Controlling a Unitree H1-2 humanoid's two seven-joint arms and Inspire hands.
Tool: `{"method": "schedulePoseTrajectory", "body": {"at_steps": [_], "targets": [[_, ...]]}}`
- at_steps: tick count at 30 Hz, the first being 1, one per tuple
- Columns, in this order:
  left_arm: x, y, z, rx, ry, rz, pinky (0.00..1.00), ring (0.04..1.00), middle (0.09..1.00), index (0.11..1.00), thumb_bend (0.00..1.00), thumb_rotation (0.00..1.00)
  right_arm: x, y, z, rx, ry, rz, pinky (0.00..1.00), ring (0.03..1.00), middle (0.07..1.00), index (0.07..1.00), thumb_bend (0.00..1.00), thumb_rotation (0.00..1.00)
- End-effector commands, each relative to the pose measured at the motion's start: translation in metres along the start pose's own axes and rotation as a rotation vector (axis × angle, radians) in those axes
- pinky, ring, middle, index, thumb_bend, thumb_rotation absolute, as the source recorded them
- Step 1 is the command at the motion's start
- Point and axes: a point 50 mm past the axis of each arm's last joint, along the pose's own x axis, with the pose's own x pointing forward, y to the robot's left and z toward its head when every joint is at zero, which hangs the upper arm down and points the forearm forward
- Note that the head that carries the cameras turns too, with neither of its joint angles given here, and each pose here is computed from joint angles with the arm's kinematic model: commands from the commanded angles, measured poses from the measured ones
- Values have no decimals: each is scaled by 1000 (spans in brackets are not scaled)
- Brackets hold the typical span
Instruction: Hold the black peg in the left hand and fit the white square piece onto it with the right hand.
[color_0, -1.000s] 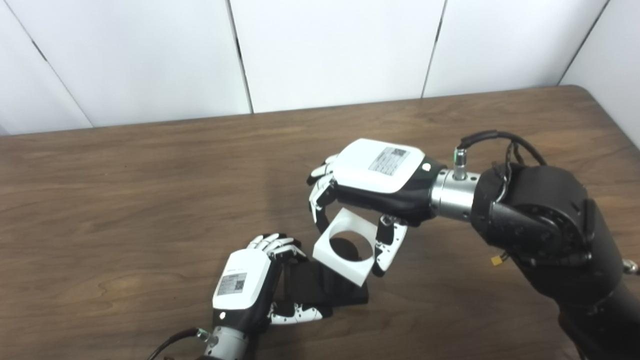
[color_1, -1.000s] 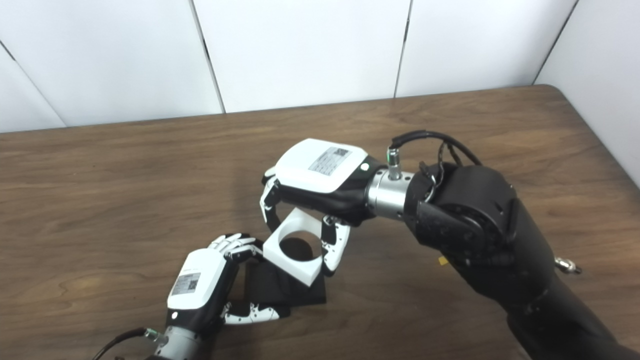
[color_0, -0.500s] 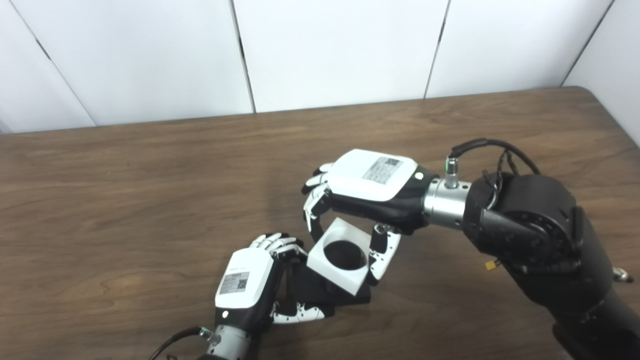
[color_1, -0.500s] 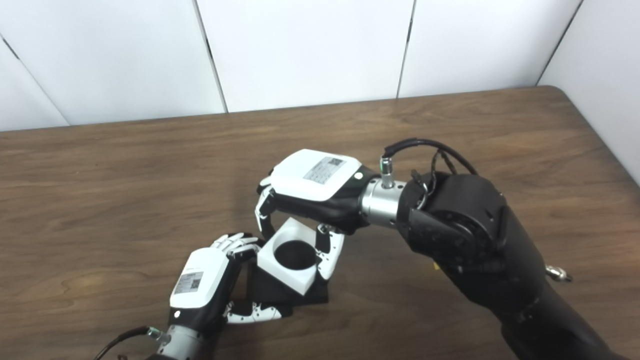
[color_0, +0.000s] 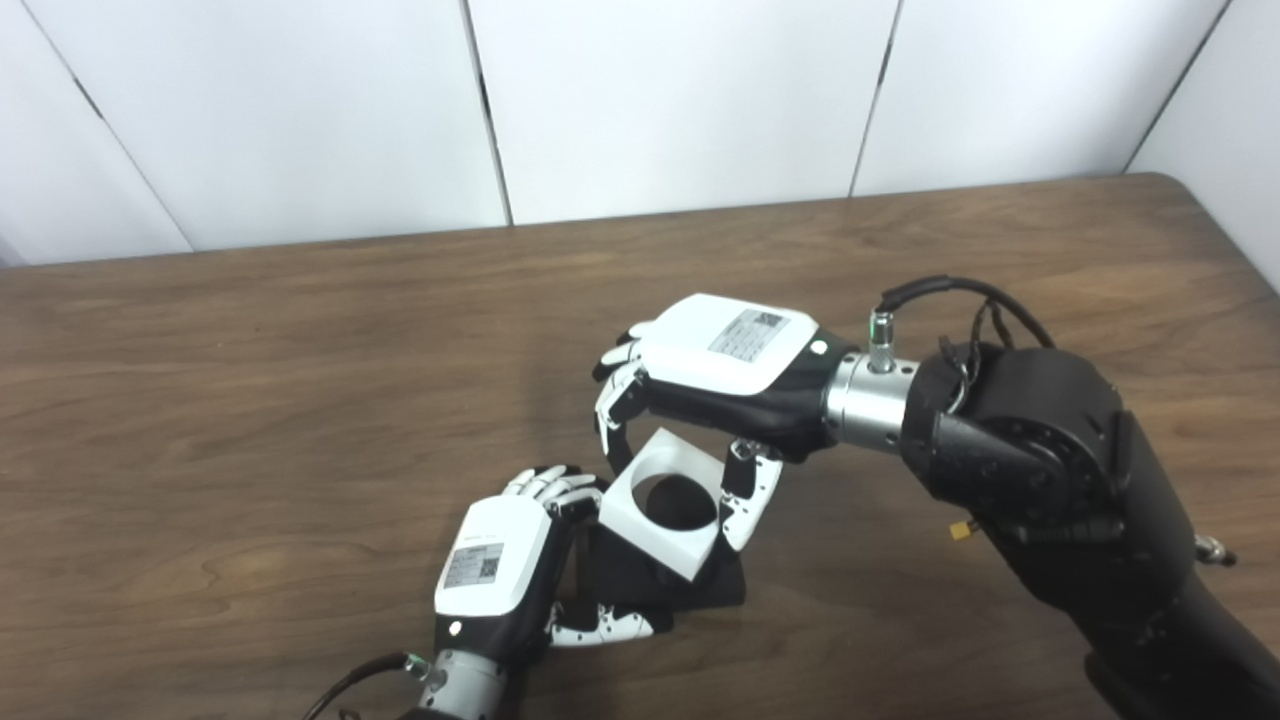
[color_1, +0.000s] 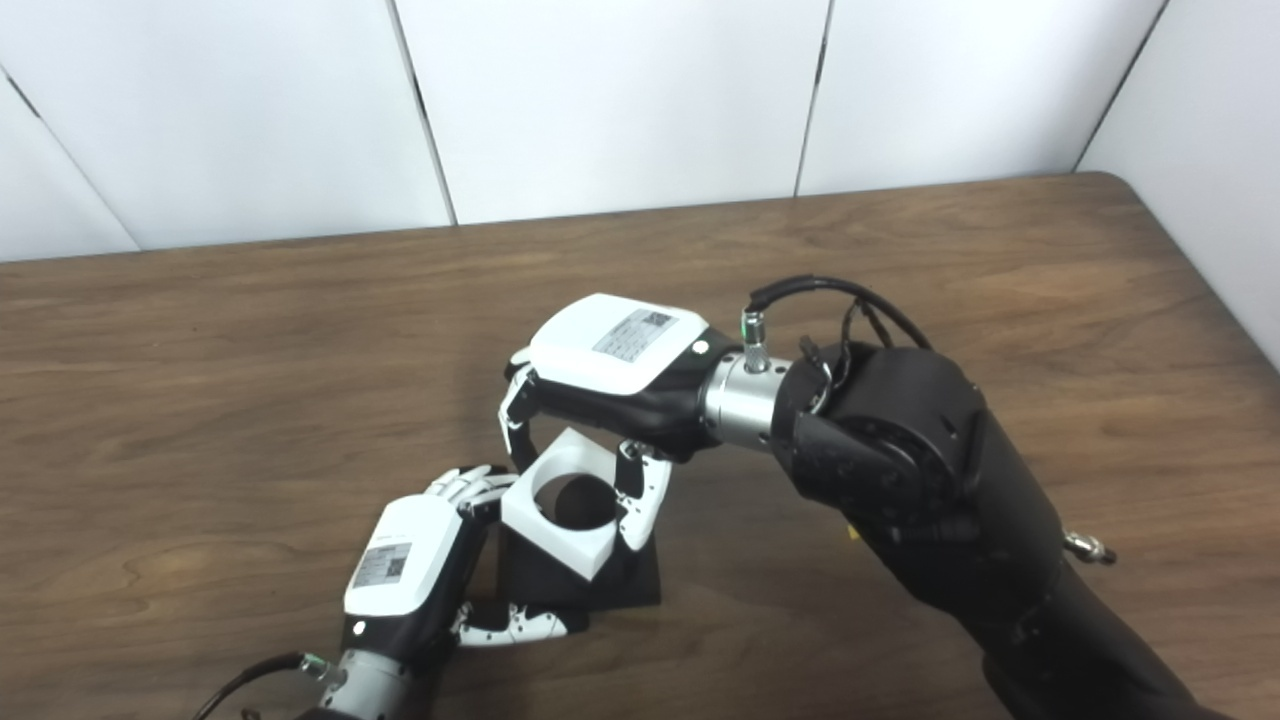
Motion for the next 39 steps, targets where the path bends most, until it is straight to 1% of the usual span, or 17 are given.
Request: {"method": "schedulePoseTrajectory", "body": {"at_steps": [1, 6, 15, 24, 39], "targets": [[-6, -11, 3, -4, 6, -79, 880, 854, 778, 485, 522, 49, -1, -14, 1, -46, -9, -64, 929, 890, 756, 482, 524, 133], [-6, -11, 4, -6, 0, -76, 876, 853, 777, 485, 522, 49, -2, -13, -1, -58, -7, -49, 928, 894, 755, 482, 524, 133], [-5, -9, 4, -12, 0, -71, 877, 851, 776, 485, 522, 49, -9, -15, -2, -89, -8, -17, 885, 883, 744, 482, 524, 133], [-6, -9, 4, -9, 0, -74, 880, 852, 778, 485, 522, 49, -18, -19, 1, -121, -20, 4, 856, 881, 735, 482, 524, 131], [-6, -7, 6, -11, 1, -73, 877, 850, 775, 485, 522, 49, -13, -12, 2, -123, -21, 10, 826, 871, 740, 482, 524, 132]]}}
